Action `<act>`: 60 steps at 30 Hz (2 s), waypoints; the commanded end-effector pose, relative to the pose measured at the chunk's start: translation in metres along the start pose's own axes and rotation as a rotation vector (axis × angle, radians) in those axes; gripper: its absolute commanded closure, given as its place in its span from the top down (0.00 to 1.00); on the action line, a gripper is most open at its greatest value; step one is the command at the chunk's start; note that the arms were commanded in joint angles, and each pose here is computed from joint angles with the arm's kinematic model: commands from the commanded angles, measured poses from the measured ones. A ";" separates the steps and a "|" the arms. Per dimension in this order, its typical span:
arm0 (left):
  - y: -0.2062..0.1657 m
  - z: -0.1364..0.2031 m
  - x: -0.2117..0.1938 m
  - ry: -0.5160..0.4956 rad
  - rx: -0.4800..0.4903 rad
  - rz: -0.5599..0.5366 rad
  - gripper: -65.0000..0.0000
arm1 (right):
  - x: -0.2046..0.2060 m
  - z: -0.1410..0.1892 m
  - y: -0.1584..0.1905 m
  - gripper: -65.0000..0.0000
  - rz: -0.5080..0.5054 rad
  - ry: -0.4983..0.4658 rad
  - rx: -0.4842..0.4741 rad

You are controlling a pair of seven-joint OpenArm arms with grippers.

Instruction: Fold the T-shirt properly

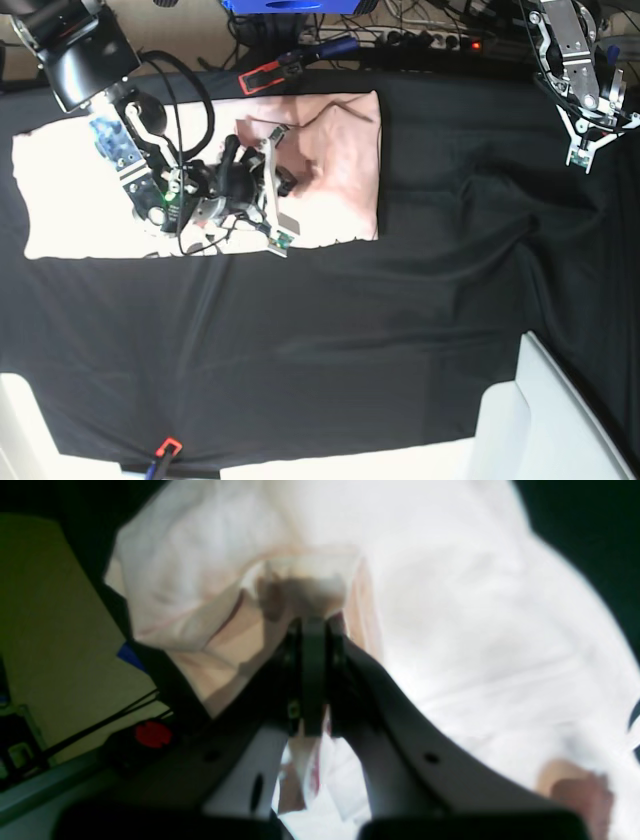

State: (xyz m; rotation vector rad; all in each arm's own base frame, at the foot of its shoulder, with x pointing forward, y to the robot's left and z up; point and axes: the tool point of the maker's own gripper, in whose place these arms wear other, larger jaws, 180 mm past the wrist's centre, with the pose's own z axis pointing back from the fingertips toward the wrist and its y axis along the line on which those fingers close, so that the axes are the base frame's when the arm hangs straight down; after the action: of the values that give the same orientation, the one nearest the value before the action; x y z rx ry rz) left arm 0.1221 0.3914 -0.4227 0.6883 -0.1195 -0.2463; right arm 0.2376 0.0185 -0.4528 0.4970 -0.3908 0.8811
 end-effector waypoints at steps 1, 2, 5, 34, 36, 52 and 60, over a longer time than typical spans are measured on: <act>0.014 0.002 0.000 -0.001 0.040 -0.001 0.00 | 0.014 0.004 -0.004 0.00 0.010 -0.044 -0.002; 0.014 0.002 0.000 -0.001 0.040 -0.001 0.00 | 0.013 0.004 -0.004 0.00 0.008 -0.041 -0.001; 0.014 0.002 0.000 -0.001 0.040 -0.001 0.00 | 0.011 0.005 0.002 0.00 0.010 -0.046 0.006; 0.007 -0.011 -0.005 0.036 0.012 -0.002 0.00 | -0.066 0.062 0.007 0.00 -0.200 0.027 -0.112; 0.007 -0.011 -0.005 0.036 0.012 -0.002 0.00 | -0.070 0.061 0.013 0.00 -0.204 0.030 -0.104; 0.010 -0.011 -0.004 0.034 0.019 -0.006 0.00 | -0.114 0.082 -0.005 0.00 -0.350 0.058 -0.187; 0.009 -0.011 -0.002 0.032 0.017 -0.009 0.00 | -0.120 0.072 0.016 0.00 -0.380 0.067 -0.144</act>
State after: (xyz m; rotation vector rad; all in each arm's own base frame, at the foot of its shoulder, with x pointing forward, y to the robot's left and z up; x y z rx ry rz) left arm 0.1199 0.3957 -0.4366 0.6653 -0.0818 -0.2378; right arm 0.1362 -0.0905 -0.4591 0.3858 -0.2412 0.4912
